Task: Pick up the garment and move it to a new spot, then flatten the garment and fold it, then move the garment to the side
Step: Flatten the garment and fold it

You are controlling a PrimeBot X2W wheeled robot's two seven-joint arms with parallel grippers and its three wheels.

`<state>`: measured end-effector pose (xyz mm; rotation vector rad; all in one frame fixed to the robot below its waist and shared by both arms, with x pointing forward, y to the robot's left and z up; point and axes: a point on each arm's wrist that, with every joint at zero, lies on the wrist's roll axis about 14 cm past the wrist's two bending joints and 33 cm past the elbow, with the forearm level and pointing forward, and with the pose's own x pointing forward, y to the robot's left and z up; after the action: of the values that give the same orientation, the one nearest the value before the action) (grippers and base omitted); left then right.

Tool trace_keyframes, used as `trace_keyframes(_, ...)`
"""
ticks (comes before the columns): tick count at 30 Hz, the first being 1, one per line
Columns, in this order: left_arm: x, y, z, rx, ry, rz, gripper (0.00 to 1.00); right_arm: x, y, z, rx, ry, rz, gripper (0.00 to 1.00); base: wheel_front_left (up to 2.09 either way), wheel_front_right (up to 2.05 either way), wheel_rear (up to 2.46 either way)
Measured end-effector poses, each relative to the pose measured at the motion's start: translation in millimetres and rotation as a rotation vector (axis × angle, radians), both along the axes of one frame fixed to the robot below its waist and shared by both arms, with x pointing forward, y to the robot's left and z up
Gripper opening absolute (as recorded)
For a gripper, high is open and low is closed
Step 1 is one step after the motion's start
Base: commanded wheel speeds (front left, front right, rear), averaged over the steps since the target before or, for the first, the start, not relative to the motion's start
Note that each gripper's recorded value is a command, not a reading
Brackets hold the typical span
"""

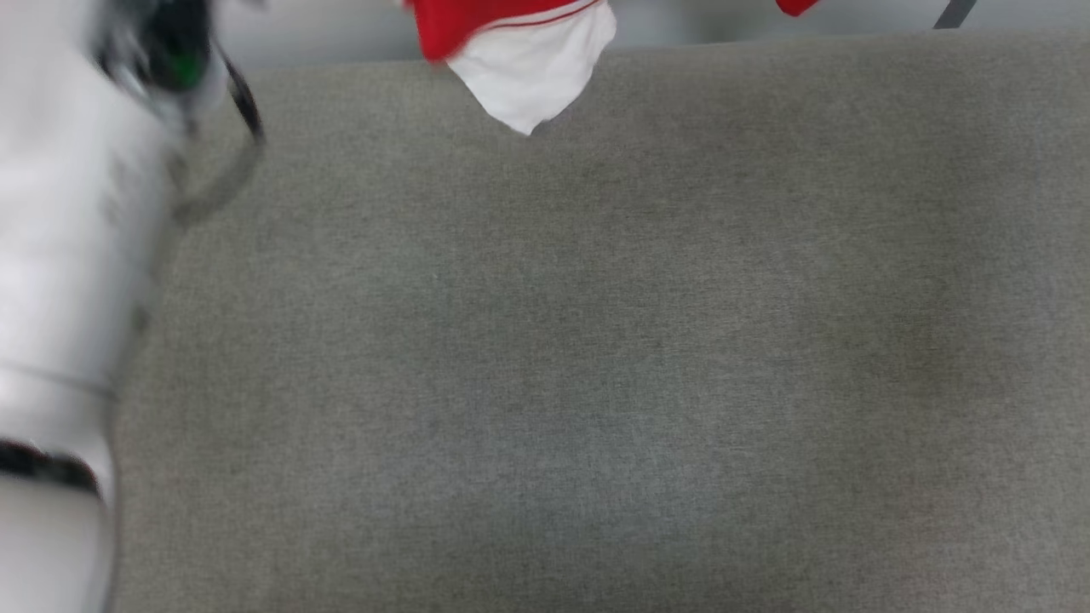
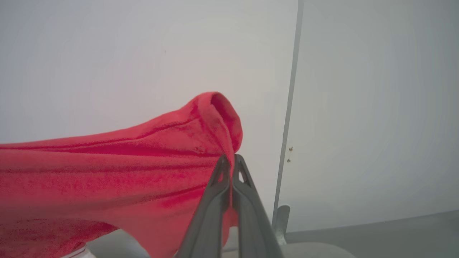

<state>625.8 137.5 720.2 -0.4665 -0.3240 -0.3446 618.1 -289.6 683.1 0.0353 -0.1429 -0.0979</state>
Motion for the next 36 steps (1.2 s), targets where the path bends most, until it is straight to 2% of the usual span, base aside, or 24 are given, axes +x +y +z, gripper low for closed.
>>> trace_keyframes(7, -27, -12, -109, -0.05, 0.22, -0.07, 0.0, -11, 14, -90, 0.026, 0.197, 0.03, 0.0, 0.0, 0.0, 0.0)
trace_keyframes(11, -55, -15, -160, -0.071, 0.33, -0.105, 0.0, -29, 20, -141, 0.041, 0.312, 0.054, 0.0, 0.0, 0.0, 0.0)
trace_keyframes(15, -87, -12, -202, -0.093, 0.428, -0.119, 0.0, -51, 24, -177, 0.063, 0.395, 0.083, 0.0, 0.0, 0.0, 0.0)
trace_keyframes(20, -123, -12, -225, -0.116, 0.482, -0.137, 0.0, -85, 25, -209, 0.111, 0.473, 0.119, 0.0, 0.0, 0.0, 0.0)
trace_keyframes(28, -197, -15, -259, 0.001, 0.537, -0.194, 0.0, -157, 41, -251, 0.166, 0.641, 0.235, 0.0, 0.0, 0.0, 0.0)
trace_keyframes(36, -245, -23, -271, 0.007, 0.575, -0.246, 0.0, -218, 23, -266, 0.192, 0.726, 0.251, 0.0, 0.0, 0.0, 0.0)
